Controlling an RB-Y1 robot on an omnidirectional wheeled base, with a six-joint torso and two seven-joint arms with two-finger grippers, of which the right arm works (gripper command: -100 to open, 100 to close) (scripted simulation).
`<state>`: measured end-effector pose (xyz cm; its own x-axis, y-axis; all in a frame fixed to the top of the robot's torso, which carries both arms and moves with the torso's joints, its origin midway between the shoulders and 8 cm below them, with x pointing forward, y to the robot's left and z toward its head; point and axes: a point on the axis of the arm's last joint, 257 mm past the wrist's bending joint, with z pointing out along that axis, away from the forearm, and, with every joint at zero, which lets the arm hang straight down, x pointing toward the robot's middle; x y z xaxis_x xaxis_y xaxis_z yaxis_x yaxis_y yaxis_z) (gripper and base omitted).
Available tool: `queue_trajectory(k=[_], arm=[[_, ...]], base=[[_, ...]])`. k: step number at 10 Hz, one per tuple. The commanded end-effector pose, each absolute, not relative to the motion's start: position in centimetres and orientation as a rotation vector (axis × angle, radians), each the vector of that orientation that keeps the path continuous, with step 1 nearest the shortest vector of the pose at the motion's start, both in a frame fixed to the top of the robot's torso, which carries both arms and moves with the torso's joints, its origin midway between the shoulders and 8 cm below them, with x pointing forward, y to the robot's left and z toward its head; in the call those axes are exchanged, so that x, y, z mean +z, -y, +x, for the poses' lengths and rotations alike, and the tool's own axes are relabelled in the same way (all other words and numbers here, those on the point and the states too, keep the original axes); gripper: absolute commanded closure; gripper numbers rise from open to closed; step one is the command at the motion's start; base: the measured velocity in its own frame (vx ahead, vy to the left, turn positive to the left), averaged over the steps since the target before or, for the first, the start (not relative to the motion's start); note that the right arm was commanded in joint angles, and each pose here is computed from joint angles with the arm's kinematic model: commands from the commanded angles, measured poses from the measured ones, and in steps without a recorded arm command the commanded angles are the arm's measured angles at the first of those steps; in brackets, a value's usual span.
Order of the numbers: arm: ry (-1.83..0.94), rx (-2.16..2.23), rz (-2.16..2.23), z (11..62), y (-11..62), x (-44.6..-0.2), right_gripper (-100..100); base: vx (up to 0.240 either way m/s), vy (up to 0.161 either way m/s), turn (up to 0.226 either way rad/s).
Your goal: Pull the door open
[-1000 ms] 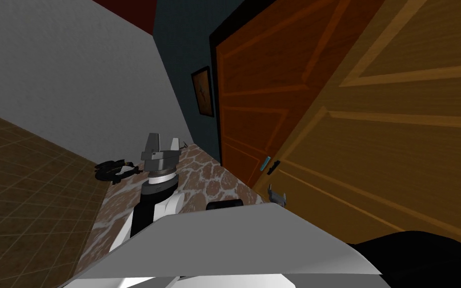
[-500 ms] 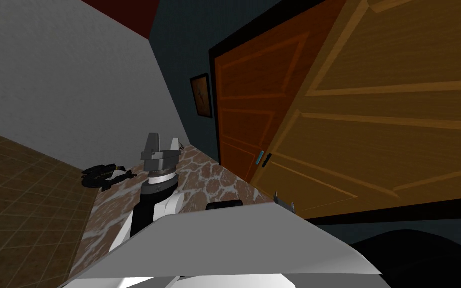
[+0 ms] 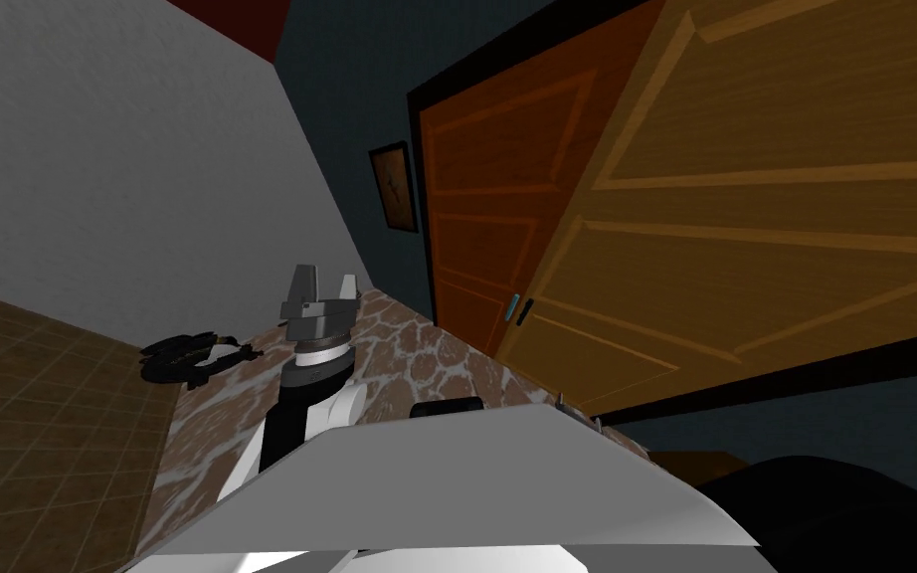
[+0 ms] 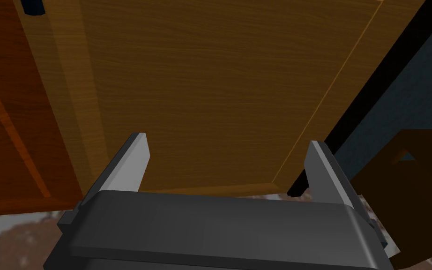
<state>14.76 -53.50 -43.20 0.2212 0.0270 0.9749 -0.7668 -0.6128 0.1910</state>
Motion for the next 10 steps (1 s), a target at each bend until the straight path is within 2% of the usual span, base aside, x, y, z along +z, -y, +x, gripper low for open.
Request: queue_trajectory(k=[1, 6, 10], arm=[[0.69, 1.446, 1.804, 14.0, 54.2, -43.5, -100], [0.716, 1.339, 1.783, 9.0, 58.3, -43.9, -100], [0.735, 1.399, 1.768, 11.8, 59.1, -43.3, -100]], base=[[-0.047, 0.019, -0.03], [-0.06, 0.017, -0.111], [0.156, -0.058, 0.082]])
